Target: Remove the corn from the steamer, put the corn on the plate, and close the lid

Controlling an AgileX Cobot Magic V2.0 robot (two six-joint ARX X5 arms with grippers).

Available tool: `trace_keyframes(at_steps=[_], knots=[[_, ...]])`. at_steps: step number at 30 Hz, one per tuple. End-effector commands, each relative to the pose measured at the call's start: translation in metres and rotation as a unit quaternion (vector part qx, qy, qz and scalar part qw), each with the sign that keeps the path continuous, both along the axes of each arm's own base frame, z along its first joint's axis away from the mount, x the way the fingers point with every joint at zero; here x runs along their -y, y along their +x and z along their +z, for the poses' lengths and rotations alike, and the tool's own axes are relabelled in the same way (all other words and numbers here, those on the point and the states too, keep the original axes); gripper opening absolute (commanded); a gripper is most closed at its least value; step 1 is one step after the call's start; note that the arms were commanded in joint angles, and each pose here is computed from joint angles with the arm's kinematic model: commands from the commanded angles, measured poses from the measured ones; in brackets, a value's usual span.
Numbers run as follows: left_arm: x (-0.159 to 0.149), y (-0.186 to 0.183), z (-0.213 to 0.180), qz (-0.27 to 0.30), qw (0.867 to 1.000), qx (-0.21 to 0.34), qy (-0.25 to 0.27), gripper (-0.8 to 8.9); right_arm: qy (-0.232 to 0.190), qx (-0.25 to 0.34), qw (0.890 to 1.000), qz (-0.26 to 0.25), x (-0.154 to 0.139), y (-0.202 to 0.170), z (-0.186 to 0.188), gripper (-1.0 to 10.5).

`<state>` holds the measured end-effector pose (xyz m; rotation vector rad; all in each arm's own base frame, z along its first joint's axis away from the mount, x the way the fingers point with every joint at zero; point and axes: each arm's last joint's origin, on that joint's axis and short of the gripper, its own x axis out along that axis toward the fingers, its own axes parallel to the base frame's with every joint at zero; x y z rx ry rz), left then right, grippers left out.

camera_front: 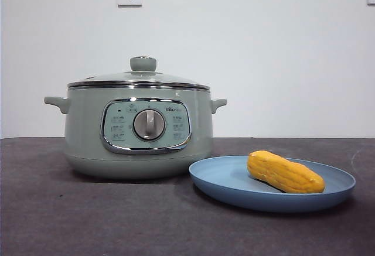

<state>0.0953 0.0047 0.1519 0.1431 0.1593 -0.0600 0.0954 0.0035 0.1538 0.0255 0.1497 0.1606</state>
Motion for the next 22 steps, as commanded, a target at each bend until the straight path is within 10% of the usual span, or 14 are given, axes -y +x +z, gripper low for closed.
trace_keyframes(at_steps=[1,22], knots=[[-0.0005,0.0006,-0.0042,0.004,1.0,-0.004,-0.005,-0.04,0.006,-0.01,1.0,-0.003,0.0001,0.0003,-0.005,0.0],[-0.0005,0.0006,-0.0042,0.004,1.0,-0.004,-0.005,-0.04,0.024,-0.01,1.0,-0.005,0.0001,0.0004,-0.0045,0.0]])
